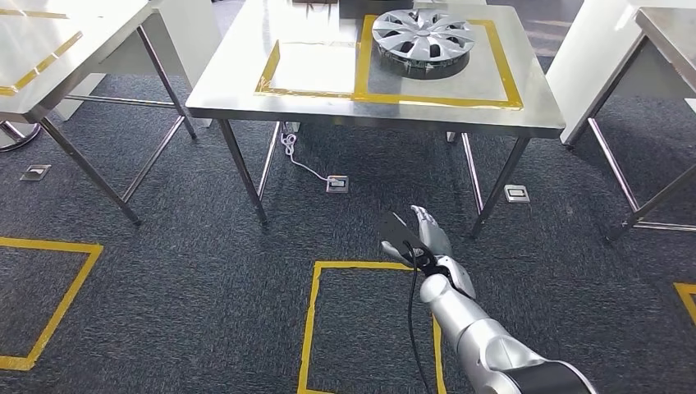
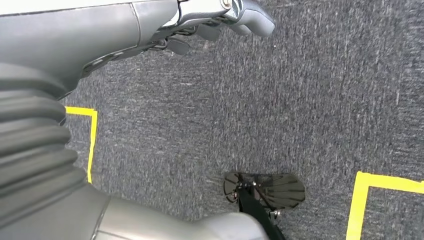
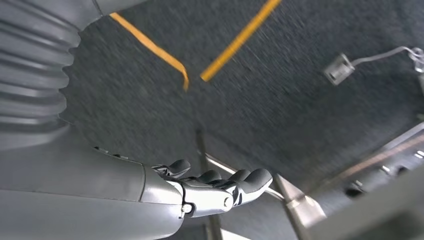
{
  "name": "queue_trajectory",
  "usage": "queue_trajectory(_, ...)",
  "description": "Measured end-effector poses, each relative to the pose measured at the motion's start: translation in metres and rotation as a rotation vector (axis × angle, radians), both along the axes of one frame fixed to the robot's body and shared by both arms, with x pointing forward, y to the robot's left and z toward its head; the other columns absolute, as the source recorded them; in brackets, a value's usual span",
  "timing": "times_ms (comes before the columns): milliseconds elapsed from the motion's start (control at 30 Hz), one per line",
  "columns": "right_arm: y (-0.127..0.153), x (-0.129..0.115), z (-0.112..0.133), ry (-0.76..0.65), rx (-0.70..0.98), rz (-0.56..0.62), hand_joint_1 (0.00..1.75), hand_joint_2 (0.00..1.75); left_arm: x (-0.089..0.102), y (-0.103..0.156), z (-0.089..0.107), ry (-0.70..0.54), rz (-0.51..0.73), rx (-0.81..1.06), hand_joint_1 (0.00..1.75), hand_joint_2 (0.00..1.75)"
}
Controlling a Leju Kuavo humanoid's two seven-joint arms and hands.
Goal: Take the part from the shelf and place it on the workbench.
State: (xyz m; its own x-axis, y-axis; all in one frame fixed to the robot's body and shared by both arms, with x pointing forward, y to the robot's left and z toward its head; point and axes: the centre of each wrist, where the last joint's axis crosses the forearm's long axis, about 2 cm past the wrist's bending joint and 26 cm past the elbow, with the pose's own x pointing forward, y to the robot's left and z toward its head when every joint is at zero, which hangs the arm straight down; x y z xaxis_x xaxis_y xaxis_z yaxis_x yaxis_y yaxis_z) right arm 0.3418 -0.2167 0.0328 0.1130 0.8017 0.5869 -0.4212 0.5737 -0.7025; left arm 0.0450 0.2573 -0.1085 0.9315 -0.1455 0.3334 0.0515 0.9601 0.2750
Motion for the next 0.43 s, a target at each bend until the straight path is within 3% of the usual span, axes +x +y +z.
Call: queue_trajectory(433, -0.021, -0.102, -0.077, 0.35, 0.191, -0.235, 0.0, 0.0, -0.014, 0.016, -0.002, 0.037, 0.045, -0.069, 0.0, 0.0)
